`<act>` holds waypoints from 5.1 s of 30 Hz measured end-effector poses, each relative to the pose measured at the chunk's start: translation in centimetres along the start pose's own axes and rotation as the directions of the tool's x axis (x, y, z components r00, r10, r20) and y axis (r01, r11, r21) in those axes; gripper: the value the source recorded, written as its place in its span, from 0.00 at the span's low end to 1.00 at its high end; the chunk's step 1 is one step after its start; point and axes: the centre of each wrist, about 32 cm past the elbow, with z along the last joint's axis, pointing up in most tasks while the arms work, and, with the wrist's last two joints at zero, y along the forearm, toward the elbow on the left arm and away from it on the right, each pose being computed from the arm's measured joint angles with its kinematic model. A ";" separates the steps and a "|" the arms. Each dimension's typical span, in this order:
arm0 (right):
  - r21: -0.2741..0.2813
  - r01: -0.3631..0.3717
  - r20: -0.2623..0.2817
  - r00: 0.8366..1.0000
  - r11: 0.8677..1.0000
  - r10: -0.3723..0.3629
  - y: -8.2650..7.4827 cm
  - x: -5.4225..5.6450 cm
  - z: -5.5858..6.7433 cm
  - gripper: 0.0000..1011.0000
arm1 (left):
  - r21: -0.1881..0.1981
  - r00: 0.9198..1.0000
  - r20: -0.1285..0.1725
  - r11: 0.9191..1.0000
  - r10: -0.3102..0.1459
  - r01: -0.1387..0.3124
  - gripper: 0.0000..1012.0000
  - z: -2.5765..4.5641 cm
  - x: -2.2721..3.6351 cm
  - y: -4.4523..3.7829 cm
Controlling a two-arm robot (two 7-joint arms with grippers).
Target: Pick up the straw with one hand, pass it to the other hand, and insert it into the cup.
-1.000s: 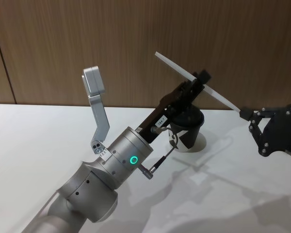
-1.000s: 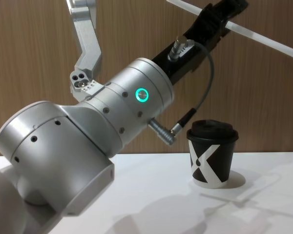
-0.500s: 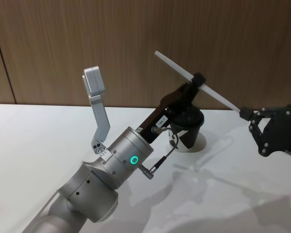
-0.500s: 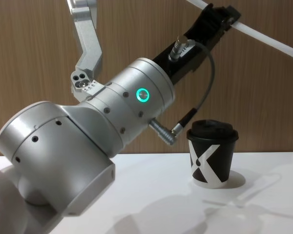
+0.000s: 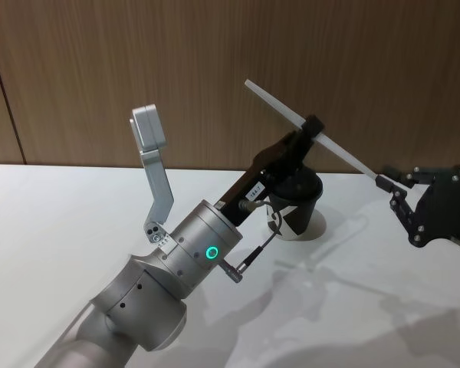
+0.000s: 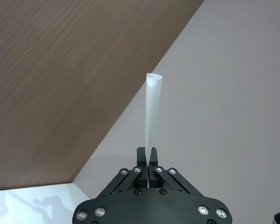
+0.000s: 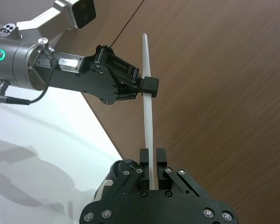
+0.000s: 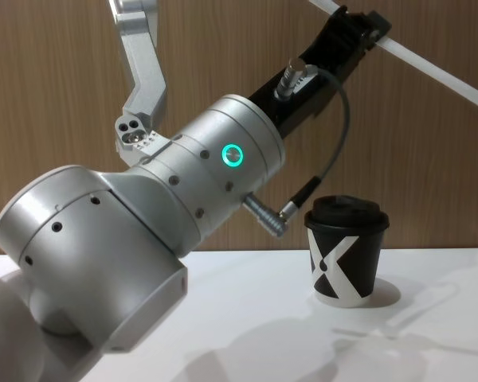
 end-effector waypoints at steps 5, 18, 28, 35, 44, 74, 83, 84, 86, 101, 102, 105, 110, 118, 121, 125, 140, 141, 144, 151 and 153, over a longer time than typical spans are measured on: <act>0.000 0.000 0.000 1.000 1.000 0.000 0.0 0.0 0.0 0.20 | 0.000 1.000 0.000 1.000 0.000 0.000 0.01 0.00 0.00 0.00; 0.000 0.000 0.000 1.000 1.000 0.000 0.0 0.0 0.0 0.62 | 0.017 0.999 0.044 1.000 0.013 -0.013 0.01 0.37 -0.24 0.09; 0.000 0.000 0.000 1.000 1.000 0.000 0.0 0.0 0.0 0.90 | 0.036 0.980 0.193 0.998 0.040 -0.048 0.01 1.76 -1.42 0.12; 0.000 0.000 0.000 1.000 1.000 0.000 0.0 0.0 0.0 0.99 | 0.030 0.942 0.331 0.997 0.058 -0.072 0.01 3.16 -2.72 0.16; 0.000 0.000 0.000 1.000 1.000 0.000 0.0 0.0 0.0 0.99 | 0.019 0.864 0.497 0.994 0.088 -0.112 0.01 4.61 -4.11 0.42; 0.000 0.000 0.000 1.000 1.000 0.000 0.0 0.0 0.0 0.99 | 0.104 0.691 0.719 0.972 0.072 -0.210 0.01 6.17 -4.56 -0.41; 0.000 0.000 0.000 1.000 1.000 0.000 0.0 0.0 0.0 0.99 | 0.132 0.677 0.734 0.966 0.055 -0.221 0.01 5.39 -4.04 -1.50; 0.000 0.000 0.000 1.000 1.000 0.000 0.0 0.0 0.0 0.99 | 0.135 0.675 0.736 0.966 0.053 -0.223 0.01 5.23 -3.95 -1.71; 0.000 0.000 0.000 1.000 1.000 0.000 0.0 0.0 0.0 0.99 | 0.139 0.671 0.740 0.964 0.050 -0.225 0.01 4.99 -3.78 -2.01; 0.000 0.000 0.000 1.000 1.000 0.000 0.0 0.0 0.0 0.99 | 0.120 0.602 0.795 0.955 0.071 -0.271 0.01 3.45 -2.98 -3.48; 0.000 0.000 0.000 1.000 1.000 0.000 0.0 0.0 0.0 0.99 | 0.118 0.592 0.803 0.954 0.073 -0.277 0.01 3.30 -2.88 -3.60; 0.000 0.000 0.000 1.000 1.000 0.000 0.0 0.0 0.0 0.99 | 0.113 0.575 0.814 0.951 0.077 -0.287 0.01 3.05 -2.71 -3.79; 0.000 0.000 0.000 1.000 1.000 0.000 0.0 0.0 0.0 0.99 | 0.111 0.557 0.827 0.948 0.078 -0.298 0.01 2.73 -2.43 -4.02; 0.000 0.000 0.000 1.000 1.000 0.000 0.0 0.0 0.0 0.99 | 0.114 0.528 0.847 0.944 0.070 -0.309 0.01 2.15 -2.19 -4.36; 0.000 0.000 0.000 1.000 1.000 0.000 0.0 0.0 0.0 0.99 | 0.116 0.523 0.850 0.943 0.069 -0.312 0.01 1.97 -2.12 -4.42; 0.000 0.000 0.000 1.000 1.000 0.000 0.0 0.0 0.0 0.99 | 0.115 0.514 0.855 0.941 0.069 -0.317 0.01 1.73 -2.03 -4.38; 0.000 0.000 0.000 1.000 1.000 0.000 0.0 0.0 0.0 0.99 | 0.087 0.513 0.851 0.934 0.111 -0.346 0.01 1.68 -1.55 -3.03; 0.000 0.000 0.000 1.000 1.000 0.000 0.0 0.0 0.0 0.99 | 0.083 0.515 0.849 0.934 0.117 -0.347 0.01 1.72 -1.49 -2.89; 0.000 0.000 0.000 1.000 1.000 0.000 0.0 0.0 0.0 0.99 | 0.075 0.520 0.844 0.934 0.127 -0.350 0.01 1.80 -1.36 -2.66; 0.000 0.000 0.000 1.000 1.000 0.000 0.0 0.0 0.0 0.99 | 0.058 0.548 0.823 0.937 0.150 -0.343 0.01 2.20 -0.93 -2.04; 0.000 0.000 0.000 1.000 1.000 0.000 0.0 0.0 0.0 0.99 | 0.059 0.555 0.818 0.939 0.149 -0.339 0.01 2.26 -0.84 -1.95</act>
